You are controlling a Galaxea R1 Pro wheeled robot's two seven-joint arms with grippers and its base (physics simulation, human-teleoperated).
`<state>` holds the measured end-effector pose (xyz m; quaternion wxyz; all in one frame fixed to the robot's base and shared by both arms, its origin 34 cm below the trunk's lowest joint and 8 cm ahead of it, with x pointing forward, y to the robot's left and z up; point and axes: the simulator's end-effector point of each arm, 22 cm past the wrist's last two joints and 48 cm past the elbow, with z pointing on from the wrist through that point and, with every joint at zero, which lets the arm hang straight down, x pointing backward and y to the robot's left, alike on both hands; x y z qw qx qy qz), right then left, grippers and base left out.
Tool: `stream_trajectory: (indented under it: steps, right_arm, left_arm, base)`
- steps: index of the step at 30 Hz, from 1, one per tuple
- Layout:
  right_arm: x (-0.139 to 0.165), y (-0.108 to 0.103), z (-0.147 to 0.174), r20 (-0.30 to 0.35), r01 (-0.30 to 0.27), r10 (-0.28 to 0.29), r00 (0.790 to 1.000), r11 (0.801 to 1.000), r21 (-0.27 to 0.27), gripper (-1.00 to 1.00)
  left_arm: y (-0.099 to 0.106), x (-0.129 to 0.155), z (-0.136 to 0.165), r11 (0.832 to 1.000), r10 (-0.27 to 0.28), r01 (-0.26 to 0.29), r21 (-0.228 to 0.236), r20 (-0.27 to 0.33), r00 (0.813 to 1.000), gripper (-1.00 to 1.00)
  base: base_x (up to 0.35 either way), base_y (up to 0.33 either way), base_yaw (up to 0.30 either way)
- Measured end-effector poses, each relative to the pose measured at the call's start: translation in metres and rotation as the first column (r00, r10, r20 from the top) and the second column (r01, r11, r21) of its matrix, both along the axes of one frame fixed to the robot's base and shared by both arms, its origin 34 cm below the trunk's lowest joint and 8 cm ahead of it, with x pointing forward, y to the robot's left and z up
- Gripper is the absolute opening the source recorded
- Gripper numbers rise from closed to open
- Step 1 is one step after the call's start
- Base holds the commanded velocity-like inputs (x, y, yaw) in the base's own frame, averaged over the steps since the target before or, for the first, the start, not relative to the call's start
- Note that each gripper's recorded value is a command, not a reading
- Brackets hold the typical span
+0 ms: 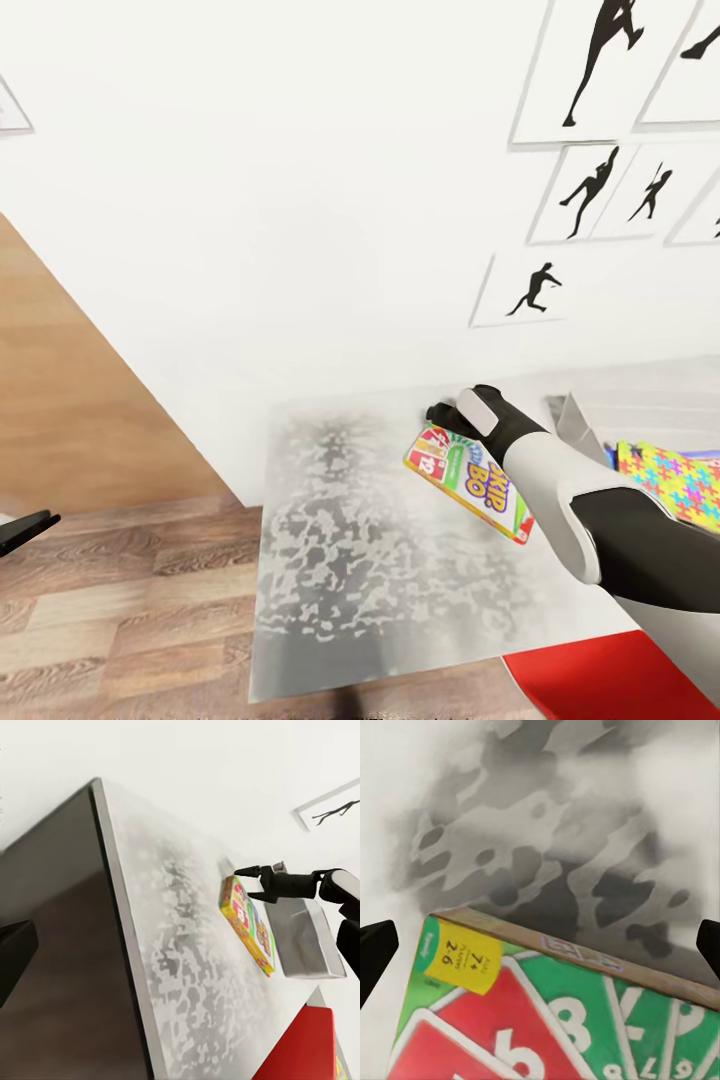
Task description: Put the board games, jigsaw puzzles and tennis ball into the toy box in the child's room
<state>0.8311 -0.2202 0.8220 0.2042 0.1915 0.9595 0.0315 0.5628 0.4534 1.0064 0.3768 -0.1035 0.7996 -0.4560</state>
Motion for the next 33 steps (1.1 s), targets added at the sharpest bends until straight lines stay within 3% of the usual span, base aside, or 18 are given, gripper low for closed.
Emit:
stream_trajectory:
  steps: [12,33]
  right_arm:
    - [-0.003,0.000,-0.013,-0.018,-0.001,0.001,1.000,1.000,0.000,1.00]
    - [-0.004,0.001,-0.017,-0.023,-0.003,0.003,1.000,1.000,0.002,1.00]
  left_arm:
    - [0.000,0.000,-0.009,1.000,0.000,0.000,0.000,-0.020,1.000,1.00]
    - [0.000,0.000,-0.011,1.000,0.000,0.000,-0.001,-0.025,1.000,1.00]
  base:
    - [-0.002,0.000,0.000]
    - [-0.117,0.000,0.000]
